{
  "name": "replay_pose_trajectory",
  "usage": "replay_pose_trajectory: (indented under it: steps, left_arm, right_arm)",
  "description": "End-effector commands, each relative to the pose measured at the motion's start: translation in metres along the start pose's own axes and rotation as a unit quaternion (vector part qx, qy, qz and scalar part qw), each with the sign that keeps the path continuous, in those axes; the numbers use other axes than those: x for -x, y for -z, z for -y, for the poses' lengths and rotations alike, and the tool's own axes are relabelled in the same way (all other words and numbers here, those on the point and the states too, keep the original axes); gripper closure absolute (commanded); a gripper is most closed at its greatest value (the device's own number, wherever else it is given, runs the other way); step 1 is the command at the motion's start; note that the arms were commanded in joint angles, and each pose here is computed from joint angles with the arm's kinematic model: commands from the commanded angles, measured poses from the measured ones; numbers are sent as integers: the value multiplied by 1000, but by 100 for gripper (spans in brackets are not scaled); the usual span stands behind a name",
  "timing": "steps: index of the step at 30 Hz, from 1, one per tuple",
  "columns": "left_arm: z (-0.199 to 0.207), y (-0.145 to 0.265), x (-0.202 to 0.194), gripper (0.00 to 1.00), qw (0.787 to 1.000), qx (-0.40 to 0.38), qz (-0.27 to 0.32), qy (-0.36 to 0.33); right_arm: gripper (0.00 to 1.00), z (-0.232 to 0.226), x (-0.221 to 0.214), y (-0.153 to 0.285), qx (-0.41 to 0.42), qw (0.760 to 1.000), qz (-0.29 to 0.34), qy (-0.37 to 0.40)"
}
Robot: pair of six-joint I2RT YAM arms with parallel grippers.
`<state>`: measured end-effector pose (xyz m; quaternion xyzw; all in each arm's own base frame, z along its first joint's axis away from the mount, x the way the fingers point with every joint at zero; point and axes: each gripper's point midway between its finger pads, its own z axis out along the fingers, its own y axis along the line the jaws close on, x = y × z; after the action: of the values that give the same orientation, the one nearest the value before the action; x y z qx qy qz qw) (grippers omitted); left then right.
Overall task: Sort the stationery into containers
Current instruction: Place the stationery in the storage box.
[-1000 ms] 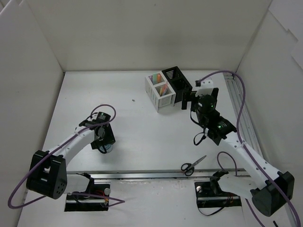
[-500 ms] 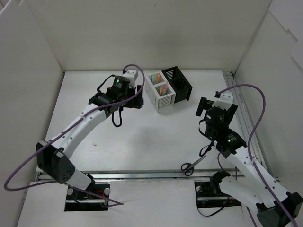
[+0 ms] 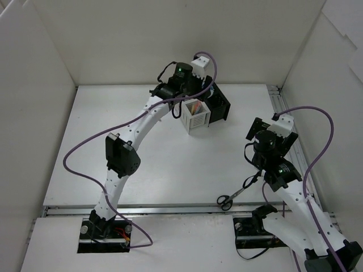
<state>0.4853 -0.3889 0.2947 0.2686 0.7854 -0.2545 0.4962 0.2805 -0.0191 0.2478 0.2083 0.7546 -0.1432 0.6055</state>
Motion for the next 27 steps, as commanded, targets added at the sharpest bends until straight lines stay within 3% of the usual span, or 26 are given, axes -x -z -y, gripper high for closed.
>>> replay_pose_trajectory:
  steps: [1,7,13,17,27]
  left_arm:
    - [18,10,81,79,990,-22,140,-21]
    - [22,-29,93,77,977,-50,205,37]
    - [5,-59,82,74,971,-8,232,52]
    - [-2,-83,55,70,978,14,204,34]
    - [13,-87,27,65,988,0,154,19]
  right_arm:
    - [2,0,1,-6,-9,1000,4,-18]
    - [2,-8,-6,-11,5,1000,-12,-10]
    - [2,-8,-14,-12,8,1000,-20,-9]
    - [2,-6,-19,-13,3,1000,-23,-6]
    - [2,-4,-26,-19,-8,999,-34,4]
